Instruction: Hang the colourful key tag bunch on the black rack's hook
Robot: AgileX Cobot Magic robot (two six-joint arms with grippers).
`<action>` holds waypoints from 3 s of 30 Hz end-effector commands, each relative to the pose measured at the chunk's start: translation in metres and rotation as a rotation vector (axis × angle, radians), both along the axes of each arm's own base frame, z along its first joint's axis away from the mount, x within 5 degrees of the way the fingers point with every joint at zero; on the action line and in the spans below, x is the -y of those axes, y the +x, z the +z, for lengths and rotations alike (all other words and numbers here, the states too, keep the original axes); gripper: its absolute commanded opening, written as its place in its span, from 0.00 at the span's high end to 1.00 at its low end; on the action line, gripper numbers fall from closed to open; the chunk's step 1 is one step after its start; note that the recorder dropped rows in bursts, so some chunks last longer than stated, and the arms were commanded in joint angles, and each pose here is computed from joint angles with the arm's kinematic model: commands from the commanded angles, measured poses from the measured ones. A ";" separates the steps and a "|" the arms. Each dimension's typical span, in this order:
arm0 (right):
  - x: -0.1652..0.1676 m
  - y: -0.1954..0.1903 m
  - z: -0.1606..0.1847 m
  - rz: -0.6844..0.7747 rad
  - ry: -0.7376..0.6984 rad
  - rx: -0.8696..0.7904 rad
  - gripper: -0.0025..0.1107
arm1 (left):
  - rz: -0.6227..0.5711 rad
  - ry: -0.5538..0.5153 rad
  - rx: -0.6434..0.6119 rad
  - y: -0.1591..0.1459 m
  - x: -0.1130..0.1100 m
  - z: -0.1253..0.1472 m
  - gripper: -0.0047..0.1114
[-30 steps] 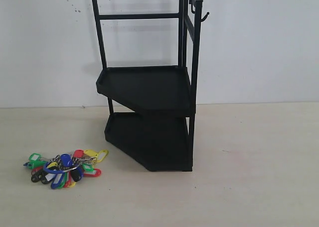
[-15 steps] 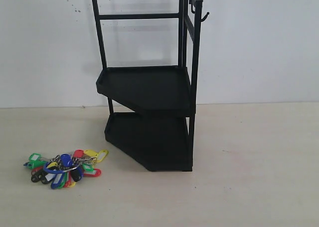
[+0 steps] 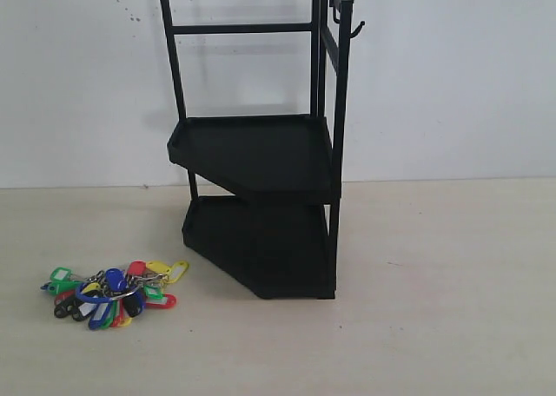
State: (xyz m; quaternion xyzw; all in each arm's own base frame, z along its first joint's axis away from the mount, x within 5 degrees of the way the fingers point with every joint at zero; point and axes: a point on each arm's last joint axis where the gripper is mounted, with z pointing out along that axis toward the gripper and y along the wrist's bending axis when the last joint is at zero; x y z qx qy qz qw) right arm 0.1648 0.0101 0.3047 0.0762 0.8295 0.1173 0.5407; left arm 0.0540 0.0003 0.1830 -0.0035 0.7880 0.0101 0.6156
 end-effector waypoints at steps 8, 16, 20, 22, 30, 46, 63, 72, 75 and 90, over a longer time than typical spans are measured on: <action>-0.028 0.043 -0.029 0.071 0.072 -0.087 0.98 | 0.006 -0.017 0.017 0.000 0.000 0.002 0.92; -0.113 0.050 -0.024 0.421 -0.149 0.104 0.98 | 0.006 -0.017 0.017 0.000 0.000 0.002 0.92; -0.155 0.059 -0.015 0.582 -0.215 0.118 0.98 | 0.006 -0.017 0.017 0.000 0.000 0.002 0.92; -0.174 0.065 -0.010 0.675 -0.273 0.111 0.98 | 0.006 -0.017 0.017 0.000 0.000 0.002 0.92; -0.232 0.093 -0.017 1.045 -0.447 -0.056 0.98 | 0.006 -0.017 0.017 0.000 0.000 0.002 0.92; -0.327 0.115 -0.071 1.177 -0.793 -0.218 0.98 | 0.006 -0.017 0.017 0.000 0.000 0.002 0.92; -0.390 0.181 -0.098 1.082 -1.062 -0.250 0.98 | 0.006 -0.017 0.017 0.000 0.000 0.002 0.92; -0.408 0.191 -0.115 1.168 -1.102 -0.086 0.98 | 0.006 -0.017 0.017 0.000 0.000 0.002 0.92; -0.411 0.192 -0.125 1.205 -1.139 -0.061 0.94 | 0.006 -0.017 0.017 0.000 0.000 0.002 0.92; -0.403 0.230 -0.158 1.114 -1.026 0.037 0.58 | 0.006 -0.017 0.017 0.000 0.000 0.002 0.92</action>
